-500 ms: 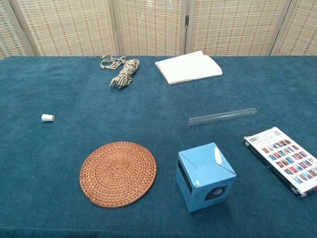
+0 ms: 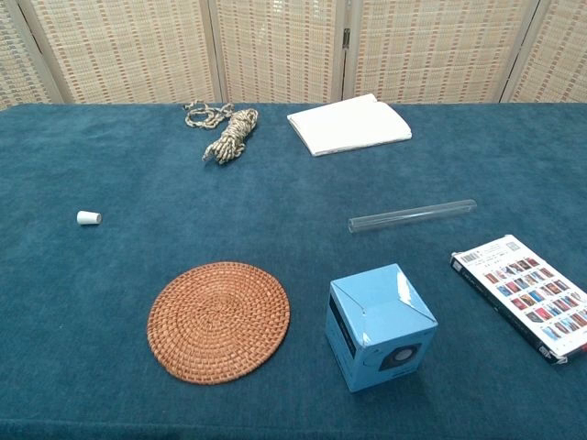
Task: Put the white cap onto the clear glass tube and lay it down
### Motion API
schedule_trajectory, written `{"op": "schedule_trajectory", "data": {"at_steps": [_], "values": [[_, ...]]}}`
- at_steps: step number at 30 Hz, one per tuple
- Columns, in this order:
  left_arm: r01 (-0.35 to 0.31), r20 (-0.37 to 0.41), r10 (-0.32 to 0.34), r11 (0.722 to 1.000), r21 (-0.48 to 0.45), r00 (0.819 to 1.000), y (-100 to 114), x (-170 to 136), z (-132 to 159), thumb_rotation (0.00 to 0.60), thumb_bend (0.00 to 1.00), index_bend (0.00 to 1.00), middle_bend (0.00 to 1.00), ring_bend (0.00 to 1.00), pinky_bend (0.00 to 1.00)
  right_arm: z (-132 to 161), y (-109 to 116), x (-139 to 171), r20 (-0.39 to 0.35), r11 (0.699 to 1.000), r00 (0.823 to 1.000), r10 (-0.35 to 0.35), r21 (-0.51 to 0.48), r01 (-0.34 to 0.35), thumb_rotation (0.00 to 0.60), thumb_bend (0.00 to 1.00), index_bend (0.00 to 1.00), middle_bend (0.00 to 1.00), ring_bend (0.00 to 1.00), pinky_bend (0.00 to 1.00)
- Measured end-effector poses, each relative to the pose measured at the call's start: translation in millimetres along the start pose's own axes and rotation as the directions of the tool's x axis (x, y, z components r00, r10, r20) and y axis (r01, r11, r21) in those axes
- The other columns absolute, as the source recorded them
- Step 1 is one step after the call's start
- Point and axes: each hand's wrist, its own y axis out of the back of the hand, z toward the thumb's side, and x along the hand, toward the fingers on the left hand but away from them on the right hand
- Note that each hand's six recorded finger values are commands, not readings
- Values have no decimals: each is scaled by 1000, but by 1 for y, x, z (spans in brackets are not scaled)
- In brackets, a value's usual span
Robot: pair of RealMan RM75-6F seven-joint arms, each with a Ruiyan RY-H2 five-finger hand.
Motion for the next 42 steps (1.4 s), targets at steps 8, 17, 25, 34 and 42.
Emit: {"op": "schedule_trajectory", "data": {"at_steps": [8,17,25,34,42], "values": [[4,9,-4,1000,-3,1000,-1,3,2,600,301,0,0,0,0,9,12,-15,-24,998,1000,12,61,-11,600,322,150,231,146,239],[7,13,-7,1000,-1,1000,-1,3,3,600,300,0,0,0,0,36,19,-58,-102,985,991,91,155,-74,600,322,158,290,213,326],[13,19,-13,1000,3,1000,-2,4,5,600,300,0,0,0,0,67,10,-117,-185,964,962,202,210,-162,600,323,182,418,397,542],[11,47,-11,1000,5,999,1,2,10,600,300,0,0,0,0,104,-19,-187,-239,942,925,295,233,-240,600,323,325,801,846,967],[13,45,-13,1000,7,999,2,-2,8,600,300,0,0,0,0,127,-66,-230,-239,920,904,354,261,-291,600,318,377,926,993,1000]]}}
